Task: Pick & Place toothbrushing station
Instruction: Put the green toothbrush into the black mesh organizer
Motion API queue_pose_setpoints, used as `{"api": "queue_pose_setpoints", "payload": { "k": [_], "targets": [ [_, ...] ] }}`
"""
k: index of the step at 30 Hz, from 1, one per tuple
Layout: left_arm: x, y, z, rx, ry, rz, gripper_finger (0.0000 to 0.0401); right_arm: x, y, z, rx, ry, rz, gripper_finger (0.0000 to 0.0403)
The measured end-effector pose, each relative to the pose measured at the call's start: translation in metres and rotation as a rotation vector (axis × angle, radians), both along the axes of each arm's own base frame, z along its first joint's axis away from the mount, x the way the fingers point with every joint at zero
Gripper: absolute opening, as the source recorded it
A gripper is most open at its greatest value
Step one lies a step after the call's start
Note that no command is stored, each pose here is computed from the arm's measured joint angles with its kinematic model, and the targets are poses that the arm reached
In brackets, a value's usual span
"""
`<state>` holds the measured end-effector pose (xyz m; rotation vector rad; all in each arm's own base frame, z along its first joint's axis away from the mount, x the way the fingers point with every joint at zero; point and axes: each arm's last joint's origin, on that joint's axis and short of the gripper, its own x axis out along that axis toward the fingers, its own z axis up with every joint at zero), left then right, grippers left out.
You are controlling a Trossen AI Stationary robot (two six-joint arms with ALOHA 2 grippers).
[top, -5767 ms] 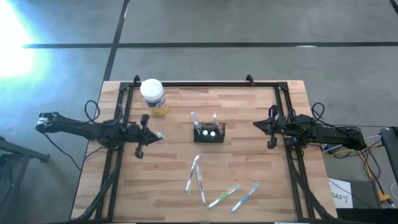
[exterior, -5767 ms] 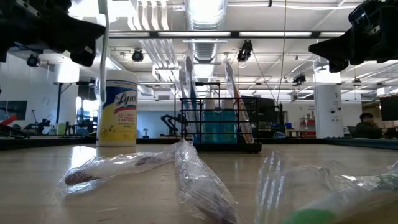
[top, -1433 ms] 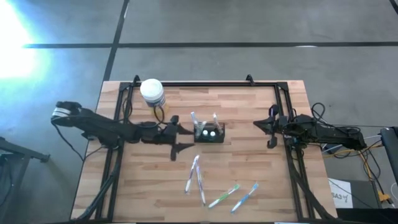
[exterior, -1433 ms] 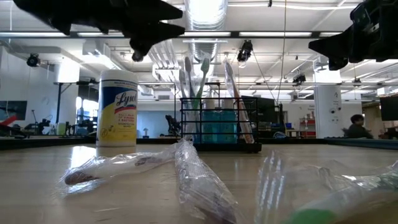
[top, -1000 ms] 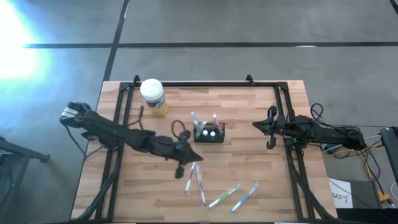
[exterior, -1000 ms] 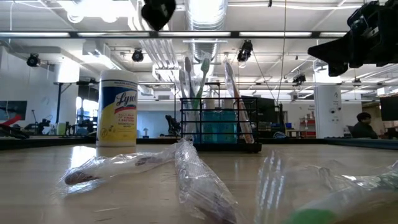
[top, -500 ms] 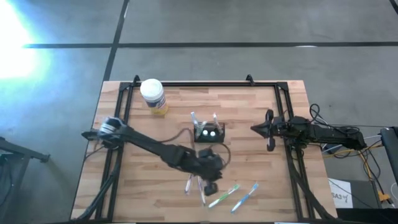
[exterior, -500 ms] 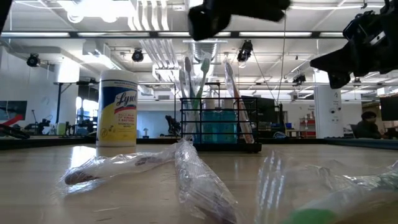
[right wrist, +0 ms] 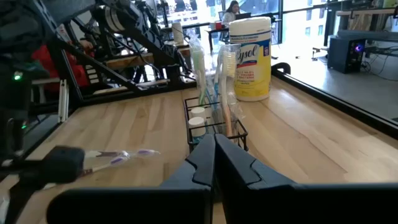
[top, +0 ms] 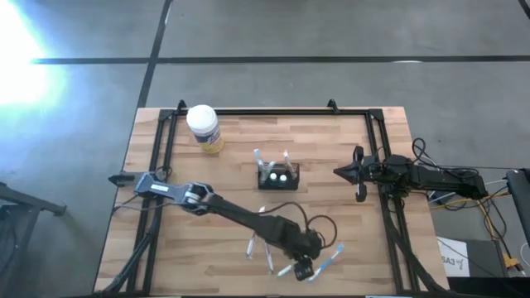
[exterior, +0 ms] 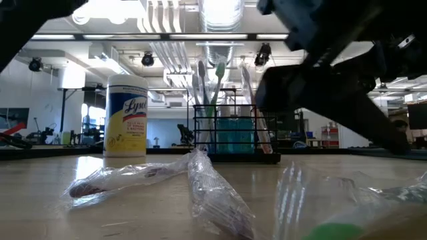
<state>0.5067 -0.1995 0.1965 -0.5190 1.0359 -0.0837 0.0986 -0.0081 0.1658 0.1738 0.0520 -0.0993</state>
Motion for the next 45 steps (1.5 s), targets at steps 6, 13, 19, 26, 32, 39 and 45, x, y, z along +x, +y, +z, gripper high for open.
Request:
{"api": "queue_pose_setpoints", "payload": {
  "k": [6,13,19,26,32,39,45],
  "targets": [
    [-0.007,-0.001,-0.020,-0.002,0.051,0.071,0.0246,0.000,0.000,0.000,0.005,0.001,0.000,0.0008],
    [-0.014,-0.001,-0.018,0.078,0.058,0.050,0.0246,0.000,0.000,0.000,0.010,0.003,0.001,0.0008],
    [-0.017,-0.004,-0.023,0.133,0.053,0.010,0.0245,0.000,0.000,0.000,0.012,0.003,0.001,0.0008],
    [-0.019,-0.005,-0.029,0.150,0.065,0.002,0.0245,0.000,0.000,0.000,0.012,0.003,0.000,0.0008],
    [-0.022,-0.004,-0.043,0.165,0.084,0.009,0.0245,0.000,0.000,0.000,0.012,0.003,0.000,0.0008],
    [-0.024,-0.003,-0.050,0.183,0.089,0.033,0.0206,0.000,0.000,0.000,0.012,0.003,0.000,0.0008],
    [-0.025,0.002,-0.051,0.227,0.104,0.055,0.0078,0.000,0.000,0.000,0.012,0.003,0.000,0.0008]
  ]
}}
